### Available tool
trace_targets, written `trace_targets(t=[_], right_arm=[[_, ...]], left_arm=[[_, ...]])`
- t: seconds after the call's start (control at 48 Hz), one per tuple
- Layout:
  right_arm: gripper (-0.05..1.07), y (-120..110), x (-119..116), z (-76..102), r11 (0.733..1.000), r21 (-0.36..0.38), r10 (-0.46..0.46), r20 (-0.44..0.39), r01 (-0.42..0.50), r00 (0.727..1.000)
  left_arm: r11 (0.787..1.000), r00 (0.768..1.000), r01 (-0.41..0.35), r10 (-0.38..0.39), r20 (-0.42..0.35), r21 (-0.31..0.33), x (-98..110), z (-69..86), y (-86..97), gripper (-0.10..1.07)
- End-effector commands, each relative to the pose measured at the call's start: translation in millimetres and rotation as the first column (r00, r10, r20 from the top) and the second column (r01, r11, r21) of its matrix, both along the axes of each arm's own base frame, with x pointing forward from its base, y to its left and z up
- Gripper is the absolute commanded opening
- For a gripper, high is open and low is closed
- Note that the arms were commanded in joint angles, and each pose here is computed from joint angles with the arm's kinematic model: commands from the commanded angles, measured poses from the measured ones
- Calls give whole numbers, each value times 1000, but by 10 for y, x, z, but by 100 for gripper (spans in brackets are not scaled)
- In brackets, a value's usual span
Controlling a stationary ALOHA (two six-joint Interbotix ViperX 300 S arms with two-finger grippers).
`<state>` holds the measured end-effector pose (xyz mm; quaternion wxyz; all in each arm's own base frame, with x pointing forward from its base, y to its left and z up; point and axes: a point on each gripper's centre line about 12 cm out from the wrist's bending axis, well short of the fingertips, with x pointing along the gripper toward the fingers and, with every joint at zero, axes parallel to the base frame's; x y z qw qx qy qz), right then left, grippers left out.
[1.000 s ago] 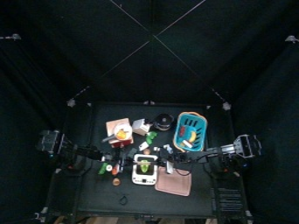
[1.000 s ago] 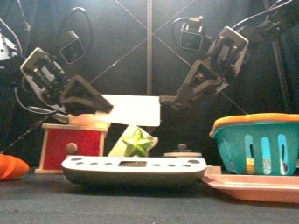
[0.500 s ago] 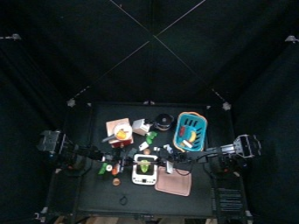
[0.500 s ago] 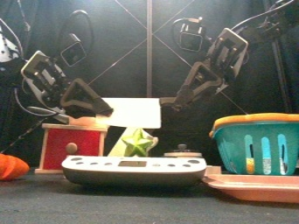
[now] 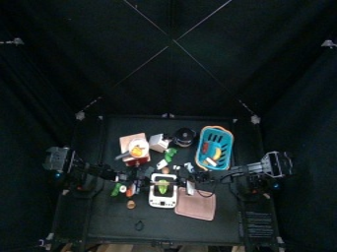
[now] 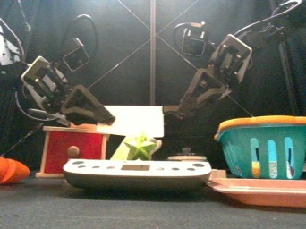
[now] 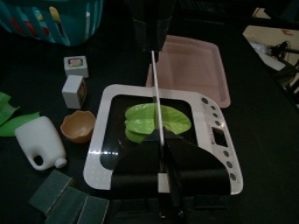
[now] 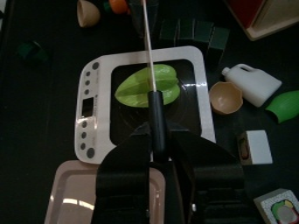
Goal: Cut starfruit
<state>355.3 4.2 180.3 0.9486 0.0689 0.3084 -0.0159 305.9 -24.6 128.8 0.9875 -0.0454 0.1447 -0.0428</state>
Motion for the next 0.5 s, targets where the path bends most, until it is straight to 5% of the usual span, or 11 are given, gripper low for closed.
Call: trace_targets(t=[0.0,0.479], right_arm=[[48,-43,61,138,1000,0,-11,44,11,999],[48,-55,73,-15,1000,1,-16,-2,16,1000]], left_arm=[[1000,1000,3,-3,23,-1,84,65,-12,35],[1000,1000,3,-3,-14,2,125,-54,-14,35]])
